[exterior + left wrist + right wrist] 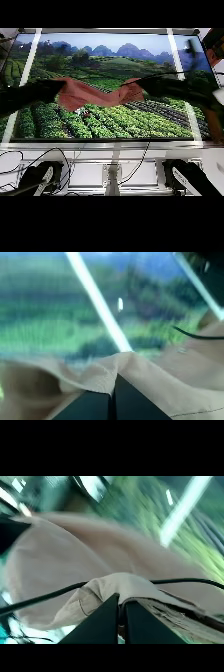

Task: Fold the clothes and pants, and hang the long-sleeved shirts on hangers.

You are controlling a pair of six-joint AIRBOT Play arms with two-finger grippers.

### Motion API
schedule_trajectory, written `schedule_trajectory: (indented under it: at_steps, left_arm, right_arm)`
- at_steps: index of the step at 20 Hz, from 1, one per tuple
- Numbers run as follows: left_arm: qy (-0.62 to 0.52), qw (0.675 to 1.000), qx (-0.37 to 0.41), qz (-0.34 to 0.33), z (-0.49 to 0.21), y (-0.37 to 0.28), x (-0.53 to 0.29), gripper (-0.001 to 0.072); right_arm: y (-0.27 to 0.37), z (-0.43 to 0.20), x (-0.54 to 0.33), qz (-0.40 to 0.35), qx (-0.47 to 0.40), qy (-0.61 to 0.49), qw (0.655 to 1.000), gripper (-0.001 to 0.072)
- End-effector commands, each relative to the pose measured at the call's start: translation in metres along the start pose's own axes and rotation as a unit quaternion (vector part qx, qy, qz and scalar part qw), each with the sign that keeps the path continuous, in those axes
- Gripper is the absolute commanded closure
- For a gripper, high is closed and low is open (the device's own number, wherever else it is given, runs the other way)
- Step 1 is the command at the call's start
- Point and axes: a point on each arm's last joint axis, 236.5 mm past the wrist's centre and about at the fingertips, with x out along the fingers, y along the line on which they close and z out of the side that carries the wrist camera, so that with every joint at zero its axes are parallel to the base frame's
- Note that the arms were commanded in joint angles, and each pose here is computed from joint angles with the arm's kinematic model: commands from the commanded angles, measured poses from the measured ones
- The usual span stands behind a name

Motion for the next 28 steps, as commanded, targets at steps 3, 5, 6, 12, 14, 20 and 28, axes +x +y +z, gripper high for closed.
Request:
schedule_trajectory:
  at_steps: [3,5,6,12,14,20,28]
  left_arm:
    - [-0.071,0.997,-0.002,-0.028,0.018,-0.073,-0.073,0.07]
    - [-0.078,0.997,-0.024,-0.013,0.016,-0.074,-0.083,0.0701]
    - [-0.074,0.997,-0.037,0.003,0.013,-0.065,-0.083,0.0701]
    - [0.026,0.984,-0.159,0.072,-0.037,0.04,0.004,0.0699]
    - [0.049,0.978,-0.186,0.083,-0.05,0.08,0.044,0.0699]
    - [0.085,0.955,-0.278,0.053,-0.11,0.149,0.174,0.0699]
    - [0.255,0.935,-0.245,0.027,-0.185,0.131,0.158,0.0701]
  right_arm:
    - [0.114,0.011,-0.087,0.066,0.045,-0.102,0.992,0.0693]
    - [0.116,0.008,-0.093,0.06,0.063,-0.106,0.991,0.0693]
    - [0.107,0.006,-0.09,0.044,0.072,-0.1,0.991,0.0693]
    - [-0.032,-0.001,-0.019,-0.074,0.209,-0.064,0.973,0.0692]
    - [-0.09,-0.01,0.013,-0.114,0.255,-0.045,0.959,0.0692]
    - [-0.223,-0.037,0.089,-0.219,0.292,-0.062,0.929,0.0692]
    - [-0.227,-0.107,0.077,-0.241,0.158,0.159,0.944,0.0692]
